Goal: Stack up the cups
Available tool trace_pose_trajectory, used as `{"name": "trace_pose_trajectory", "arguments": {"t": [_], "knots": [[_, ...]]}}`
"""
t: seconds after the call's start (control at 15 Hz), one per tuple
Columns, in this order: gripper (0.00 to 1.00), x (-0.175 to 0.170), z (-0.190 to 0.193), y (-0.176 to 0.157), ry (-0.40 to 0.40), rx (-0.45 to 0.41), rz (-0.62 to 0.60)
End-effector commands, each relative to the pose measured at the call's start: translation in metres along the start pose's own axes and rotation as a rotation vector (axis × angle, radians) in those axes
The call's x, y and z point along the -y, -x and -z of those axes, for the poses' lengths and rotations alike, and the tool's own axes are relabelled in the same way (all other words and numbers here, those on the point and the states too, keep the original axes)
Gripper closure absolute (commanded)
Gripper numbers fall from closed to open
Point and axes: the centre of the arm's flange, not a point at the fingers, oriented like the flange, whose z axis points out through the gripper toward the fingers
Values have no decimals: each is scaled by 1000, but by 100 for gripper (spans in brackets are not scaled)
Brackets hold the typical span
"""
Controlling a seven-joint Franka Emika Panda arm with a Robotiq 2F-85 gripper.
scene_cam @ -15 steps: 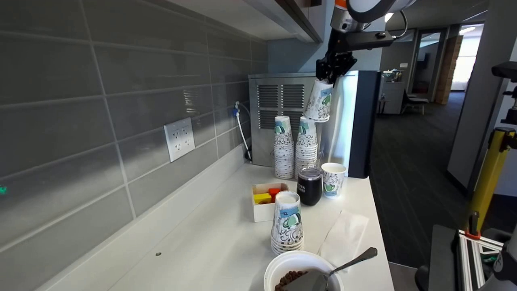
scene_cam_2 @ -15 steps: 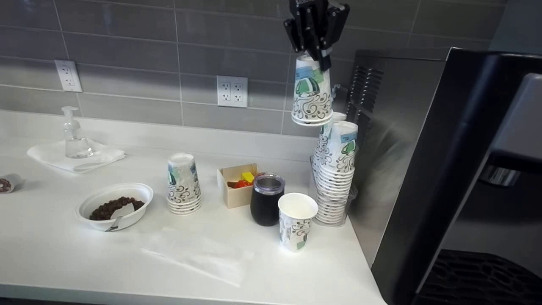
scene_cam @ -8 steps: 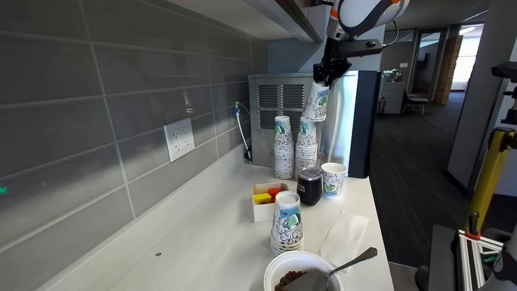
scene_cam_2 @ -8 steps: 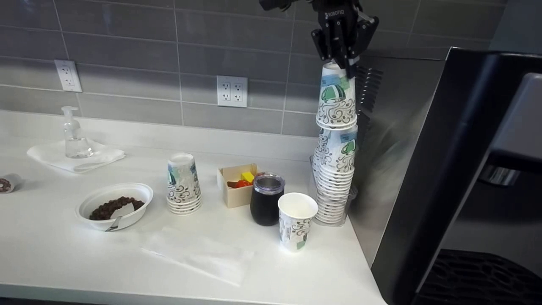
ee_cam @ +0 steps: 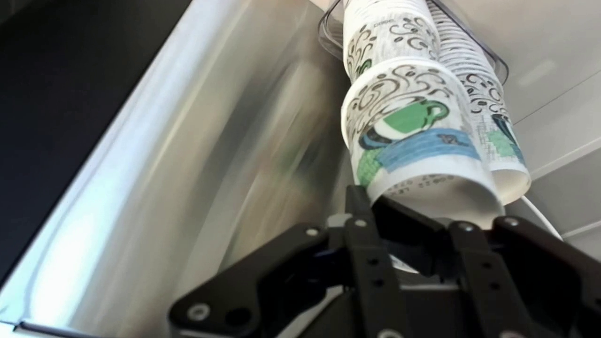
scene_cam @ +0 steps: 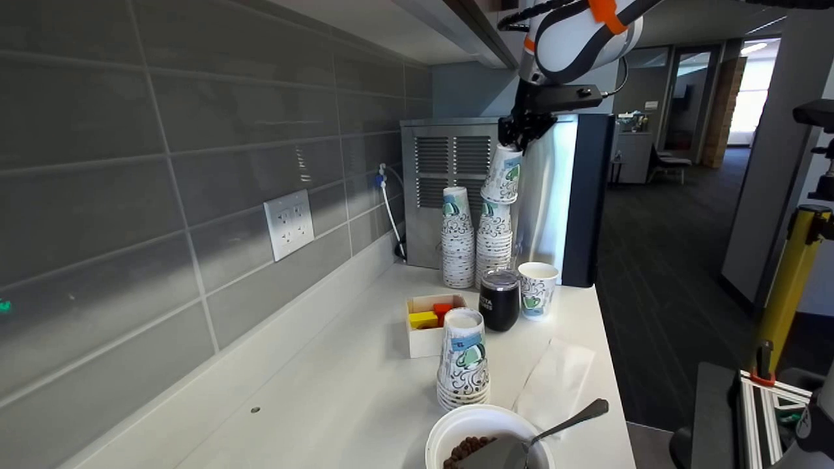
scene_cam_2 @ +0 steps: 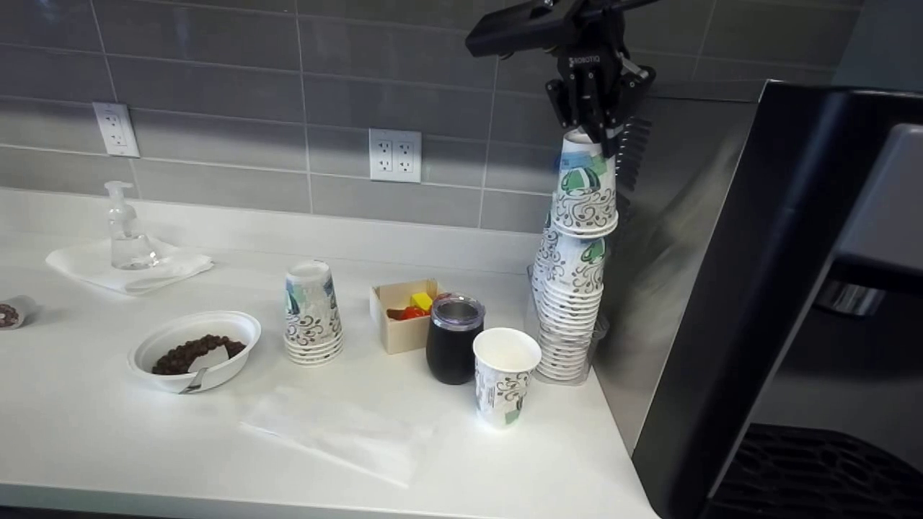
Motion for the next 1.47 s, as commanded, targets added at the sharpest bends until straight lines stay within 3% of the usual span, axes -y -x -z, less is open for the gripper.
{"name": "trace_pose_trajectory", "arguments": {"t": [0.0, 0.73, 0.8, 0.93, 1.4], "knots": [[98, 6, -4, -11, 11, -41, -6], [98, 18, -14, -16, 28, -50, 12], [68, 19, -16, -16, 27, -36, 17], [60, 20, -18, -14, 23, -33, 20], [7, 10, 1, 1, 31, -33, 17]]}}
